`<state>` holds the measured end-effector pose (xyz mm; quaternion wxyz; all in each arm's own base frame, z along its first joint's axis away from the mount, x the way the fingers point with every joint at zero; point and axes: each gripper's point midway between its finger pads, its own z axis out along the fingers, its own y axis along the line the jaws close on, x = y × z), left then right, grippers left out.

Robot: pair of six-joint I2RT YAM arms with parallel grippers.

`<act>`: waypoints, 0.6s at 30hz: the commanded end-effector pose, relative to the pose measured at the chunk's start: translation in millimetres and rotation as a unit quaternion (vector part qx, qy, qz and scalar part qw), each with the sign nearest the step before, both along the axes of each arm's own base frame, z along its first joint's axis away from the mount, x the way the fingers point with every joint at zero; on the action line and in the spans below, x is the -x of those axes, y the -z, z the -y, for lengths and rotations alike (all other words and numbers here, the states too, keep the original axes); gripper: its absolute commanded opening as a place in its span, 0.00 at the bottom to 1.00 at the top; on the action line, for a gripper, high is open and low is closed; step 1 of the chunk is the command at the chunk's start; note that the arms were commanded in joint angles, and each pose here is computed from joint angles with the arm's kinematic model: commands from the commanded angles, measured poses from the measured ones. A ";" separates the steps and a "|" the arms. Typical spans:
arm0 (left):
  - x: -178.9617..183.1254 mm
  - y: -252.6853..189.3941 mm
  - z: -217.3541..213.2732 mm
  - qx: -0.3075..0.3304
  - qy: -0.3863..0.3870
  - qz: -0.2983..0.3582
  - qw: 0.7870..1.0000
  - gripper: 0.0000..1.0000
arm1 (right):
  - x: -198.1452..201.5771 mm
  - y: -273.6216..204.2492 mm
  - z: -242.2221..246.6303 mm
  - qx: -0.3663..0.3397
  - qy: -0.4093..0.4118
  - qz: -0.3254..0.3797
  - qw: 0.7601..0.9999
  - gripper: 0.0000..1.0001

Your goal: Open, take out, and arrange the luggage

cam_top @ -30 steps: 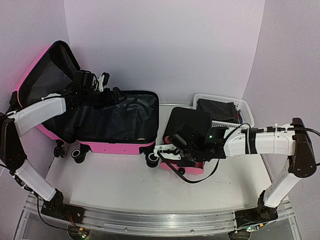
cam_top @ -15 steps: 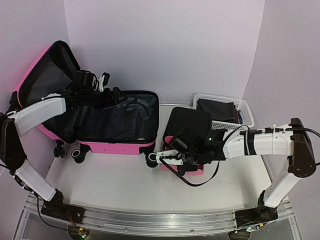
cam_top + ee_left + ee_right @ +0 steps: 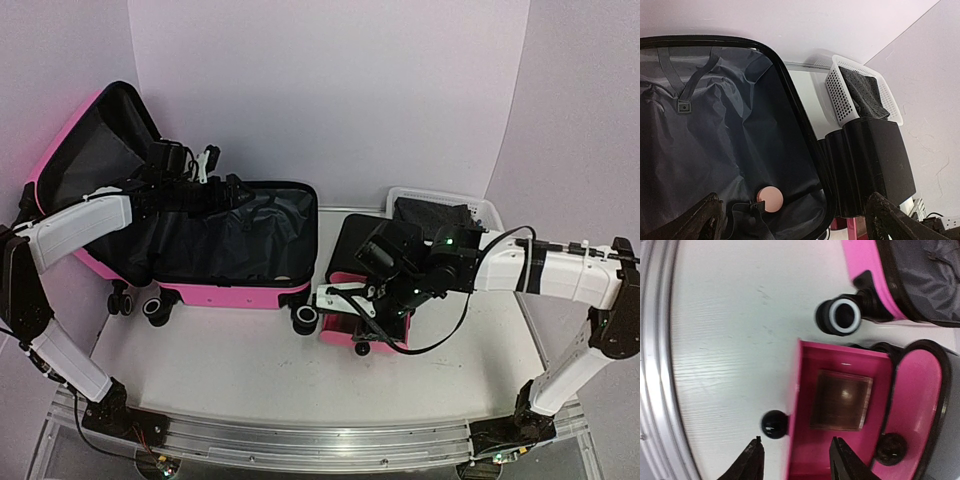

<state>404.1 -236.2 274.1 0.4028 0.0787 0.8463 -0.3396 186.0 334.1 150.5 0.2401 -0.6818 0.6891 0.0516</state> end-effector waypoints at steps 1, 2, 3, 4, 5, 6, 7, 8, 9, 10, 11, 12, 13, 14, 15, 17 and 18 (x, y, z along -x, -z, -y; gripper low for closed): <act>-5.4 -18.5 5.5 0.025 0.007 0.023 0.999 0.99 | 49.8 0.2 -26.1 -0.044 -0.046 -0.158 0.985 0.38; -5.4 -19.1 6.0 0.026 0.008 0.023 0.999 0.99 | 50.8 3.5 -31.0 -0.044 -0.045 -0.170 0.983 0.31; -5.0 -19.9 6.1 0.027 0.009 0.023 0.999 0.99 | 50.1 7.5 -35.2 -0.042 -0.041 -0.180 0.982 0.25; -4.7 -20.0 5.9 0.027 0.008 0.024 0.999 0.99 | 49.7 11.5 -39.4 -0.039 -0.039 -0.188 0.981 0.20; -4.2 -20.3 5.5 0.027 0.008 0.024 0.999 1.00 | 47.1 15.8 -41.9 -0.034 -0.033 -0.190 0.981 0.17; -3.4 -20.0 4.9 0.026 0.008 0.024 0.999 0.99 | 43.5 21.9 -43.1 -0.025 -0.026 -0.187 0.982 0.15; -2.9 -20.5 4.2 0.026 0.007 0.026 0.999 0.99 | 38.8 28.8 -42.8 -0.014 -0.019 -0.180 0.983 0.14; -2.1 -21.1 3.7 0.025 0.006 0.027 0.999 0.99 | 32.9 36.0 -41.7 -0.001 -0.010 -0.170 0.985 0.13; -1.7 -21.1 3.4 0.024 0.006 0.028 0.999 0.99 | 25.1 42.7 -39.4 0.013 0.000 -0.154 0.988 0.12; -1.0 -20.7 2.6 0.024 0.005 0.027 0.999 0.99 | 15.8 48.0 -35.4 0.029 0.011 -0.131 0.991 0.11; -0.7 -21.2 2.1 0.023 0.005 0.029 0.999 0.99 | 5.9 51.0 -31.1 0.043 0.021 -0.103 0.993 0.10; -0.3 -21.5 1.6 0.023 0.004 0.029 0.999 0.99 | -5.7 52.2 -26.2 0.054 0.032 -0.071 0.995 0.10; 0.0 -22.0 1.2 0.022 0.003 0.030 0.999 0.99 | -16.7 51.7 -21.6 0.062 0.043 -0.039 0.996 0.12; -0.2 -21.9 0.4 0.022 0.002 0.031 0.999 1.00 | -26.2 51.0 -16.7 0.070 0.052 -0.009 0.996 0.13; -0.3 -21.8 0.1 0.021 0.002 0.031 0.999 0.99 | -33.4 51.2 -11.6 0.080 0.057 0.016 0.995 0.14; -0.7 -21.8 0.5 0.021 0.002 0.031 0.999 1.00 | -46.1 51.0 -5.7 0.095 0.068 0.053 0.992 0.15; -1.0 -21.2 0.8 0.021 0.003 0.030 0.999 1.00 | -50.8 51.0 -4.2 0.099 0.072 0.066 0.990 0.15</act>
